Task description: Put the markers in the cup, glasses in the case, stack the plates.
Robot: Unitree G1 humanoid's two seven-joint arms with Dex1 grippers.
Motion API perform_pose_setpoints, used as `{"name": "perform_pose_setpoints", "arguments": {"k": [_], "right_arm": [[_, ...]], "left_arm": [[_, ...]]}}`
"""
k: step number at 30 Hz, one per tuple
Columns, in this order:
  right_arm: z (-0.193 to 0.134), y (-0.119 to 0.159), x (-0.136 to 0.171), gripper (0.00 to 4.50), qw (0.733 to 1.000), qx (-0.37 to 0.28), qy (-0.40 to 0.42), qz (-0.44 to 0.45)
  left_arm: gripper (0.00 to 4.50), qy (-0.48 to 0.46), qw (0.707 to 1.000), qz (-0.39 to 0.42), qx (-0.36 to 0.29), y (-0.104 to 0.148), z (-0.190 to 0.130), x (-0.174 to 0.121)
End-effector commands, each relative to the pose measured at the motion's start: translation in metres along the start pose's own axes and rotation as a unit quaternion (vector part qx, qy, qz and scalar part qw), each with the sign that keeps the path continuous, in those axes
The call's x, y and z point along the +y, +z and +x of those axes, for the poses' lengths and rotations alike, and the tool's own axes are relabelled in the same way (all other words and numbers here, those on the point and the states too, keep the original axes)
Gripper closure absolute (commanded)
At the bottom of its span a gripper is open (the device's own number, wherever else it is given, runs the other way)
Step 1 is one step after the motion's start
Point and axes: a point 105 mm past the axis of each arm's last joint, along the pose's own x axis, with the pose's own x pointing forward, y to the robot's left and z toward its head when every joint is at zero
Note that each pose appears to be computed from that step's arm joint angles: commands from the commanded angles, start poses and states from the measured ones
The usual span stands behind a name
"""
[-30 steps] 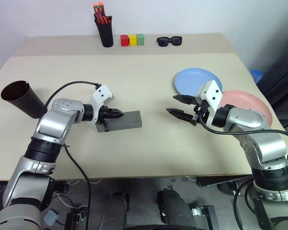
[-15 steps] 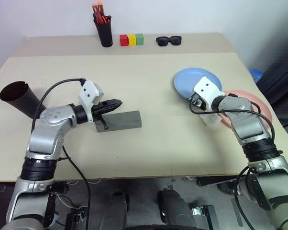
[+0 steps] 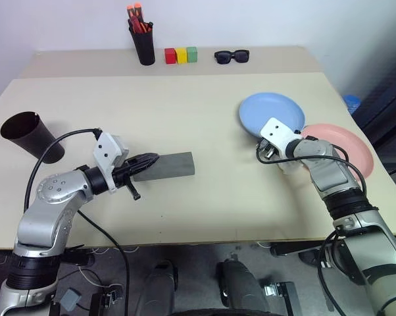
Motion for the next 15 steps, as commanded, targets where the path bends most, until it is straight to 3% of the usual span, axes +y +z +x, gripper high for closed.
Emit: {"name": "perform_pose_setpoints", "arguments": {"k": [1, 6, 11, 15], "right_arm": [[-0.004, 0.011, -0.012, 4.43, 0.999, -0.022, -0.032, -0.023], [-0.021, 0.034, -0.022, 4.43, 0.993, -0.078, -0.049, -0.077], [-0.061, 0.056, -0.031, 4.43, 0.985, -0.139, -0.03, -0.097], [-0.103, 0.033, -0.043, 4.43, 0.99, -0.096, 0.003, -0.1]], "left_arm": [[4.5, 0.009, 1.0, 0.011, -0.02, 0.011, -0.004, -0.002], [4.5, 0.013, 0.999, 0.006, -0.031, 0.012, 0.0, -0.006], [4.5, 0.006, 0.999, 0.002, -0.049, 0.017, 0.01, -0.011], [4.5, -0.019, 0.999, 0.0, -0.047, 0.015, 0.016, -0.021]]}}
